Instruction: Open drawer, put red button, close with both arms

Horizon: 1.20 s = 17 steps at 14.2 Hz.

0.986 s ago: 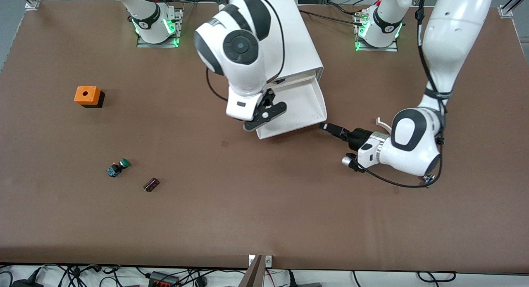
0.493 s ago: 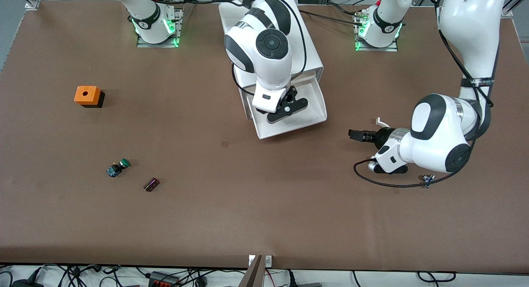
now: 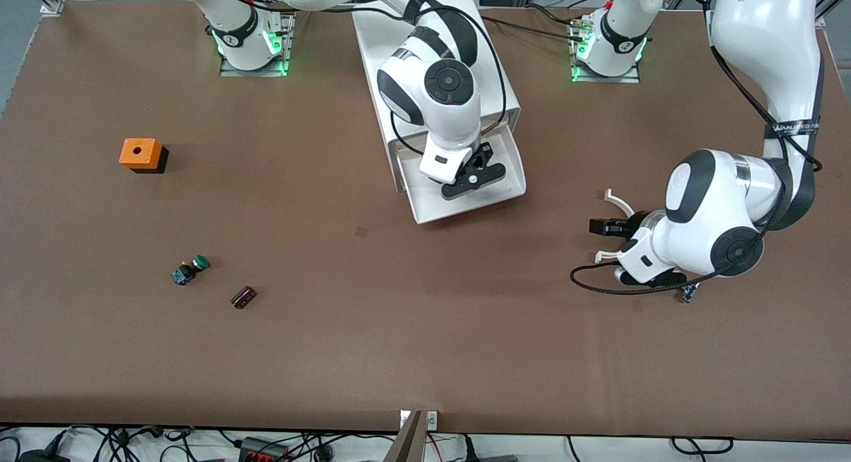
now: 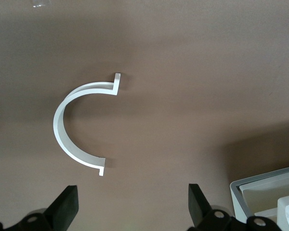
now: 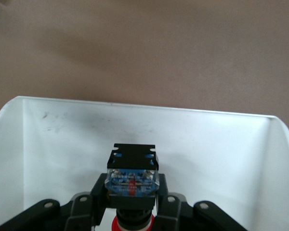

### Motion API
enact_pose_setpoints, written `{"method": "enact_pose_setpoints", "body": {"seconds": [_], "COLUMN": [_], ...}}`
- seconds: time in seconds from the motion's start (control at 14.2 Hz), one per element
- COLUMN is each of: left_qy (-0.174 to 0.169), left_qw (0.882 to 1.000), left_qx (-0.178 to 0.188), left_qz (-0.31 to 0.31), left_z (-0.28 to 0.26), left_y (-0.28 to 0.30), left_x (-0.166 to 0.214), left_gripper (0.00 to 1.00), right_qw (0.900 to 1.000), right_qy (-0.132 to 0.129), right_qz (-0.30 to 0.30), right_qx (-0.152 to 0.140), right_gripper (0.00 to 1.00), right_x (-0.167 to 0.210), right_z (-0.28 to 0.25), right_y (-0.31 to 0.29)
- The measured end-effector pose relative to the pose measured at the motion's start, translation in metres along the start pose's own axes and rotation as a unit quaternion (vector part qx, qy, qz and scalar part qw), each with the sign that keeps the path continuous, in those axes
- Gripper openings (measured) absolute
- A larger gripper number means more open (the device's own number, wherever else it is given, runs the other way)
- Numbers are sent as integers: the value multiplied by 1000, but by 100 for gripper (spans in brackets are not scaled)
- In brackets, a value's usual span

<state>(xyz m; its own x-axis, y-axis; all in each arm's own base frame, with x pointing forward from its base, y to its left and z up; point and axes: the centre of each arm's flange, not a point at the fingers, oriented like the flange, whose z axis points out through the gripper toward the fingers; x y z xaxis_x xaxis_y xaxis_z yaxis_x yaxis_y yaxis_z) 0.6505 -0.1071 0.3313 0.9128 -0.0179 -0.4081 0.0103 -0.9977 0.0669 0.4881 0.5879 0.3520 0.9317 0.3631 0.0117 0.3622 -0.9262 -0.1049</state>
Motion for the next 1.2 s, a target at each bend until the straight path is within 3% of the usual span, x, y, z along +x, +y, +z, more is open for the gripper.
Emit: {"method": "enact_pose_setpoints", "body": {"seconds": [0.92,1.06,1.2], "left_qy": [-2,-2,-3], "left_qw": [1000,1000,1000], "left_qx": [0,0,0], "left_qz": [0,1,0], "left_z": [3,3,4], "left_y": [3,4,4], "left_x": [1,1,1], "left_gripper": [100,100,100], "right_qw": [1000,1000,1000], "right_qy": [-14,-13,-9], "right_qz": [2,5,9], "right_qx": [-8,-8,-8], "right_gripper": [43,56,76], "right_x": [-1,0,4], "right_z": [16,15,12], "right_y": [2,4,9]}}
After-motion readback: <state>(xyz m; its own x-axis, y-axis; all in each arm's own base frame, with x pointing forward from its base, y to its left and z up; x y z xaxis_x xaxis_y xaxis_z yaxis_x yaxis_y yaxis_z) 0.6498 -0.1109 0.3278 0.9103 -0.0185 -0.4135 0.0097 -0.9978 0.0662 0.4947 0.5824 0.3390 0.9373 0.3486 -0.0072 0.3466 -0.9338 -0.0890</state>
